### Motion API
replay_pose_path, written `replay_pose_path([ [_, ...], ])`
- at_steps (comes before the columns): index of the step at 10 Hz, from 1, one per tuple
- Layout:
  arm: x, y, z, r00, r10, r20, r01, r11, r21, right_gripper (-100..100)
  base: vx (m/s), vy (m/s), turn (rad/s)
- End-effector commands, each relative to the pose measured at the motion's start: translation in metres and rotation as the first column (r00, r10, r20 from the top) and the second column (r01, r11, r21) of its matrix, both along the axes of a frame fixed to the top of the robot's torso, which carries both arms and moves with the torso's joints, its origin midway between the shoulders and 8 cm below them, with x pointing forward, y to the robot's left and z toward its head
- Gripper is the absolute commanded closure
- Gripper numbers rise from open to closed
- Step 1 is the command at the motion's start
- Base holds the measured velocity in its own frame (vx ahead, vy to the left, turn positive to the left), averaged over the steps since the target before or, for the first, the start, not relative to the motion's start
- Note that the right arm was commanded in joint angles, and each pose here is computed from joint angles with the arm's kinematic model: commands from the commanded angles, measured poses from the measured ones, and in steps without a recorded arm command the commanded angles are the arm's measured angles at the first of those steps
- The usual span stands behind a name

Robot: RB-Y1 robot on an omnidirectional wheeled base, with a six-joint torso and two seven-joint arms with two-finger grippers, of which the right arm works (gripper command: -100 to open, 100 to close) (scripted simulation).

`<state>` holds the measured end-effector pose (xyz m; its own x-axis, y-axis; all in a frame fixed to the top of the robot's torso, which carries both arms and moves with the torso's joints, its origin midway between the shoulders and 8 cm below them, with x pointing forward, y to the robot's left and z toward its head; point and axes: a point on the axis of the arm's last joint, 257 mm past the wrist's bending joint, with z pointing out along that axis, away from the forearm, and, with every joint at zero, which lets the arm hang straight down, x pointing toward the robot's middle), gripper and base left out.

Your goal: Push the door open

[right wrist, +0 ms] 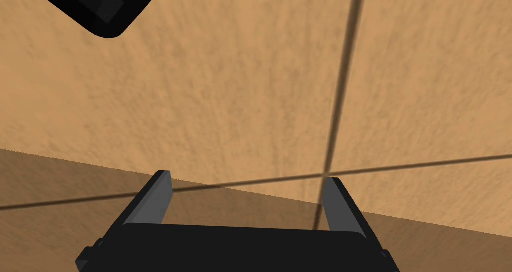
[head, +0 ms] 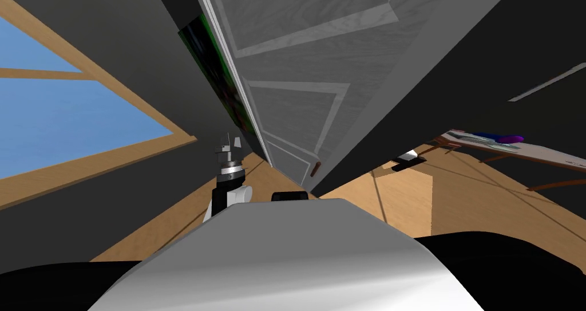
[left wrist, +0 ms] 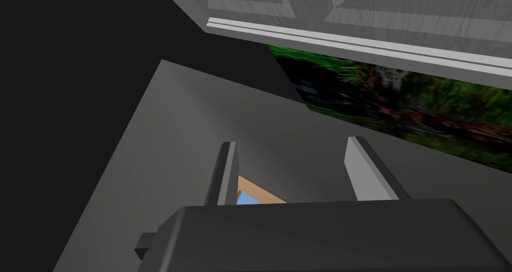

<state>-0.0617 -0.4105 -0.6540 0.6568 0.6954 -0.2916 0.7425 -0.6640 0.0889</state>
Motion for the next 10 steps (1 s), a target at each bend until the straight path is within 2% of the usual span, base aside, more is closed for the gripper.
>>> replay_pose_path([
  [1,-0.012,0.001,0.002,0.9993,-0.021,-0.031,0.021,1.0,0.0,-100,0.142,0.055,-0.085],
  [2,-0.028,0.001,0.002,0.9965,-0.047,-0.07,0.047,0.999,-0.001,-100,0.156,0.046,-0.155],
  [3,-0.028,0.001,0.002,0.9965,-0.047,-0.07,0.047,0.999,-0.001,-100,0.04,0.056,-0.15],
  [4,-0.038,0.002,0.002,0.9934,-0.064,-0.096,0.064,0.998,-0.003,-100,0.038,0.044,-0.133],
  [5,-0.044,0.002,0.002,0.9914,-0.072,-0.109,0.072,0.997,-0.004,-100,0.047,0.053,-0.161],
  [10,-0.044,0.002,0.002,0.9914,-0.072,-0.109,0.072,0.997,-0.004,-100,0.003,0.002,0.007],
])
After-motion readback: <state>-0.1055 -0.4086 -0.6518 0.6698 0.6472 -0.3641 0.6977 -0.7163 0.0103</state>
